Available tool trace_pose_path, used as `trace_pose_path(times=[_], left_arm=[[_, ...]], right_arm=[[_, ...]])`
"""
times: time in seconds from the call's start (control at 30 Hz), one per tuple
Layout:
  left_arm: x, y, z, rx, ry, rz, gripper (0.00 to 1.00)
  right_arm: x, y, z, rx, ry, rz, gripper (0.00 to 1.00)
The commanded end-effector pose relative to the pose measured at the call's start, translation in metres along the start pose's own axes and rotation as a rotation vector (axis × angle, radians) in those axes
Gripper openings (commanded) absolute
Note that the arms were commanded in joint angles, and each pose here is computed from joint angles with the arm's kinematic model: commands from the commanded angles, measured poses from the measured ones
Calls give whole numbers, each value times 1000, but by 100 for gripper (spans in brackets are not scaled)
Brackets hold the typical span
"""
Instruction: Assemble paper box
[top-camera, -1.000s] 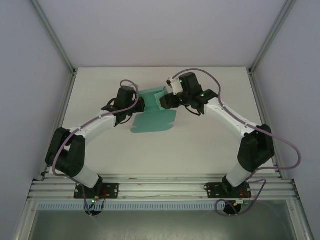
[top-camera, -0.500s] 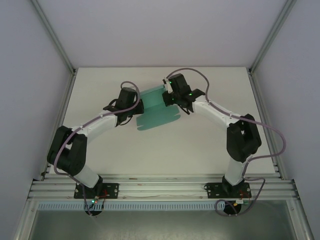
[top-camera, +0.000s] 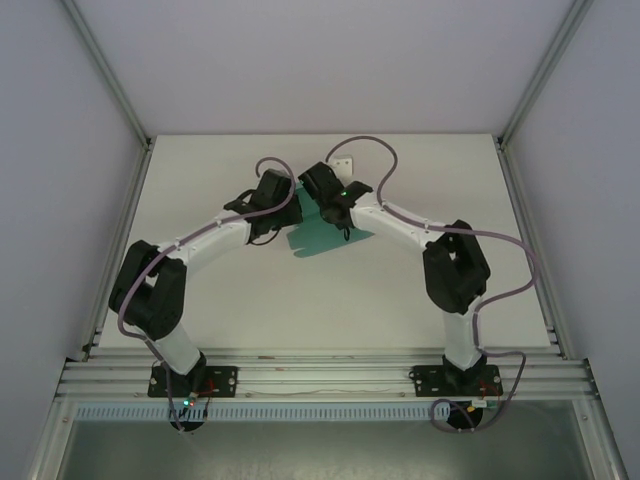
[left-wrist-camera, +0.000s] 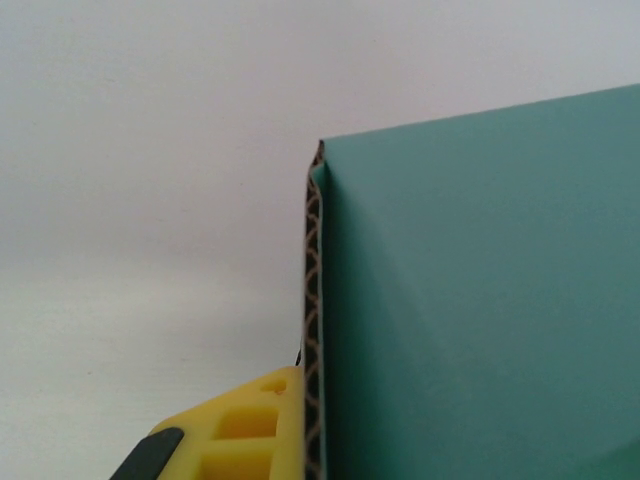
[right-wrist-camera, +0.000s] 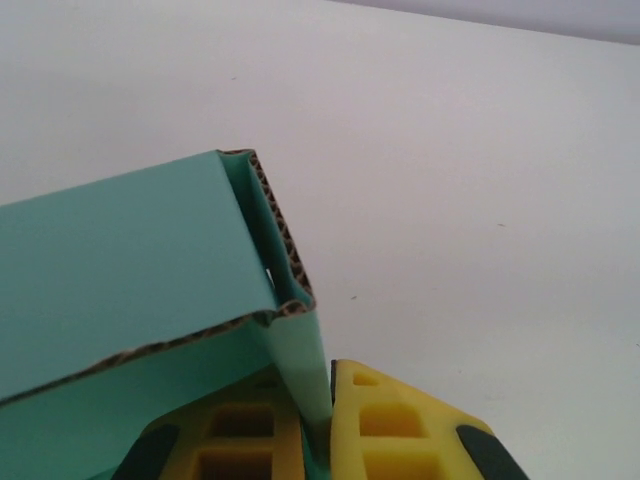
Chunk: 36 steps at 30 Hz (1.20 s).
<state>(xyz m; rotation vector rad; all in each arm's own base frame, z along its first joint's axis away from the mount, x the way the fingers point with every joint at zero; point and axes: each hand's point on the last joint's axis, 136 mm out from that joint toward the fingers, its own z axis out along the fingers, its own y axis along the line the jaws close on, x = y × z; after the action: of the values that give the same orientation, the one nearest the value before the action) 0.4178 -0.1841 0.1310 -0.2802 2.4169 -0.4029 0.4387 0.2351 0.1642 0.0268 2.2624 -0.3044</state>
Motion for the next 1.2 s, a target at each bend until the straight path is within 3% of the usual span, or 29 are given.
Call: trace_pose_path(times=[0.0, 0.13, 0.23, 0.37, 0.43, 0.5, 0.73, 0.87, 0.97, 1.17], left_arm=[[-15, 55, -17, -222, -52, -129, 0], [-17, 40, -14, -145, -39, -101, 0], [-17, 14, -10, -2, -25, -74, 0], [-17, -3, -11, 87, -19, -55, 0], [-18, -5, -12, 99, -19, -43, 0], [-16, -9, -14, 122, -14, -26, 0], [-13, -13, -17, 133, -15, -12, 0], [-14, -14, -17, 137, -13, -12, 0], [-14, -19, -18, 159, -17, -10, 0], [-16, -21, -18, 156, -12, 16, 0]], right_arm=[[-8, -125, 17, 553, -79, -17, 0], [-12, -118, 23, 545, -70, -27, 0], [-3, -82, 36, 284, -28, 15, 22], [-5, -43, 30, -79, -53, 97, 30], [-8, -38, 25, -181, -63, 142, 37], [-11, -34, 22, -268, -60, 171, 37], [-13, -27, 22, -350, -43, 145, 38], [-14, -27, 20, -371, -44, 131, 28], [-13, -16, 17, -433, -35, 93, 33], [-13, -10, 18, -455, -32, 39, 33]])
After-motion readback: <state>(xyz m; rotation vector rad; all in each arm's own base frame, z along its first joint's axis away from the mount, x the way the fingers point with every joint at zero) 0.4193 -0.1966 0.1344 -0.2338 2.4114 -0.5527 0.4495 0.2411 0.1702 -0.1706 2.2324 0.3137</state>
